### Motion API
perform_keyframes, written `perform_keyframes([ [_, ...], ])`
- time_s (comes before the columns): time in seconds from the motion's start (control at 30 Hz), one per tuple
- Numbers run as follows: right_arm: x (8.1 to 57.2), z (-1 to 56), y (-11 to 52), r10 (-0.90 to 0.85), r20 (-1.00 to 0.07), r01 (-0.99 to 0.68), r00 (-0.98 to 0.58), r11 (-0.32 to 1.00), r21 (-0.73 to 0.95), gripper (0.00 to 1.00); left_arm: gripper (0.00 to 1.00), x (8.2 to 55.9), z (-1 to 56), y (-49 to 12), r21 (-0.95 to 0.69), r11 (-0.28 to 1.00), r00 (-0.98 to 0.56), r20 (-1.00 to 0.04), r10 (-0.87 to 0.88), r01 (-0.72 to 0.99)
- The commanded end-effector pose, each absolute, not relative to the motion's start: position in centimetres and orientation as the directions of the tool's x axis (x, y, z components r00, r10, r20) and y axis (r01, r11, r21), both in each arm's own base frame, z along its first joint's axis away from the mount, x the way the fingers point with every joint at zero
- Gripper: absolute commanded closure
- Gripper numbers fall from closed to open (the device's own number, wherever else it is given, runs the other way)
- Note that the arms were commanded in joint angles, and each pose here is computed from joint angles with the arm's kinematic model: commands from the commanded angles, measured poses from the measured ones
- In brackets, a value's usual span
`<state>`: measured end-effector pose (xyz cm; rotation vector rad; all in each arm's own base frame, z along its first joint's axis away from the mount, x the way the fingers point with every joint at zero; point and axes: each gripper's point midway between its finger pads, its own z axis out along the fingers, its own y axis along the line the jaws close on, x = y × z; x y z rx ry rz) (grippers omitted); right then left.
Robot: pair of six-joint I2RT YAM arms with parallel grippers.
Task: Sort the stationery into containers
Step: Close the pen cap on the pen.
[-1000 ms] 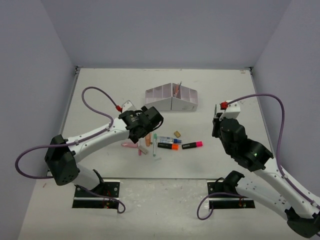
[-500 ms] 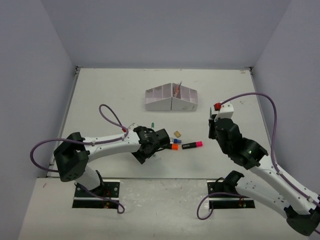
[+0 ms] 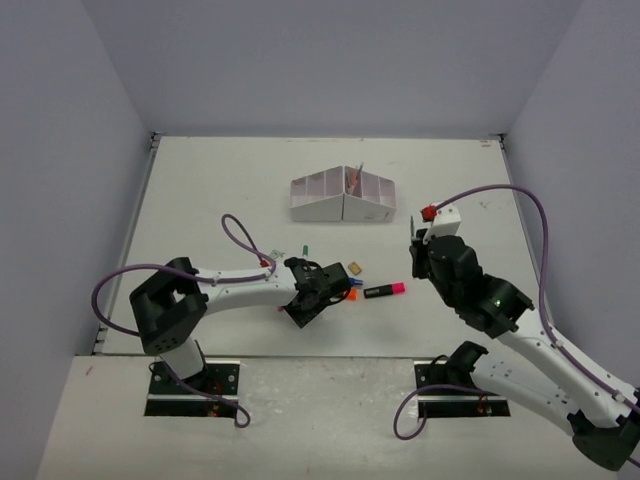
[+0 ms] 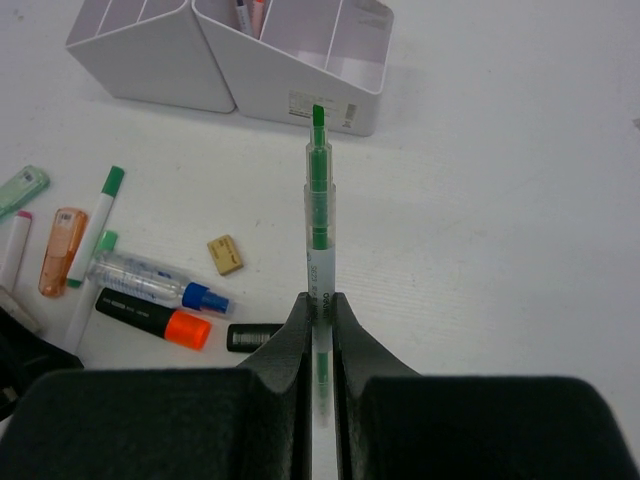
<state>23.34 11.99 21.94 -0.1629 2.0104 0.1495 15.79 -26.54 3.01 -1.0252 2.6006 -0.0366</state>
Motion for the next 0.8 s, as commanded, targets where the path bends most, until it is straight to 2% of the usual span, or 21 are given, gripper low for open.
perform_keyframes([
  [0.0,23.4,22.9,12.6,-0.027,-0.919,-0.212,-0.393,0.975,0.062,1.00,0.52,15.9,2.8,-27.9,-0.169,0.747,-0.694,-0.282,-0.662,-0.644],
  [0.77,23.2,22.5,13.6,-0.044,-0.914,-0.265,-0.402,0.962,0.070,1.00,0.52,15.0,1.1,-27.7,-0.129,0.763,-0.721,-0.257,-0.643,-0.634],
])
